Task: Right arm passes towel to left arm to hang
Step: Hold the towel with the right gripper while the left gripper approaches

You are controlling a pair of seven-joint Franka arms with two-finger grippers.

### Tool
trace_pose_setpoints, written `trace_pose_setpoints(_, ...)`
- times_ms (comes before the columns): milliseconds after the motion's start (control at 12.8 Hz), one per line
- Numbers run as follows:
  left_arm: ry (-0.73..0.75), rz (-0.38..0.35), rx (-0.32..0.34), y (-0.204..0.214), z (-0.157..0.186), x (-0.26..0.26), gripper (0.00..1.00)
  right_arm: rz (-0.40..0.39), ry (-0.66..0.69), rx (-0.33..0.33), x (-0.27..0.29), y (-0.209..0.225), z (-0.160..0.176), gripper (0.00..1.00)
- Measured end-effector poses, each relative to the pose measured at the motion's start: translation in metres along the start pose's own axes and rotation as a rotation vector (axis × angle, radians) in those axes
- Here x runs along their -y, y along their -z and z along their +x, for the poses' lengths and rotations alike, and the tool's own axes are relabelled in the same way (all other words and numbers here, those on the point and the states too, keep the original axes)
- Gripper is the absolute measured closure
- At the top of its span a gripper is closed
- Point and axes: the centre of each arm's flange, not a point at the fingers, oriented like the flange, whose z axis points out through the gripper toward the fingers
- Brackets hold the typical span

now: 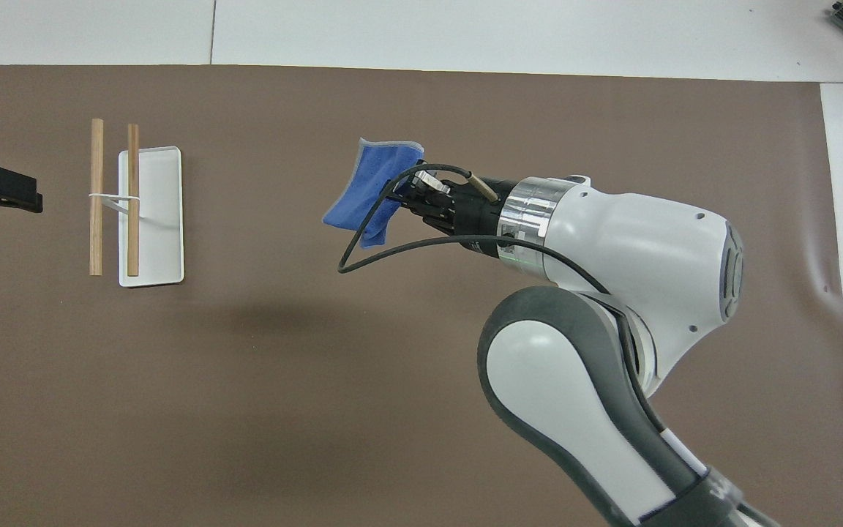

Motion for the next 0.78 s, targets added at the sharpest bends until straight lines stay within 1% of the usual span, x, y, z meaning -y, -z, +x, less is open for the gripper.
trace_pose_setpoints(78, -0.002, -0.036, 0.003, -0.001, -0.001, -0.008, 0.00, 0.006, -0.008, -0.001, 0.001, 0.001, 0.002, 0.93)
trace_pose_setpoints(235, 0.046, -0.147, 0.020, -0.006, -0.005, -0.019, 0.00, 0.006, -0.014, 0.000, 0.000, -0.001, 0.004, 0.93)
trace_pose_setpoints(470, 0.209, -0.294, 0.028, -0.012, -0.009, -0.037, 0.00, 0.007, -0.015, 0.000, 0.000, -0.001, 0.004, 0.93)
trace_pose_setpoints(783, 0.426, -0.456, 0.033, -0.030, -0.023, -0.095, 0.00, 0.007, -0.015, 0.000, 0.000, -0.001, 0.005, 0.93)
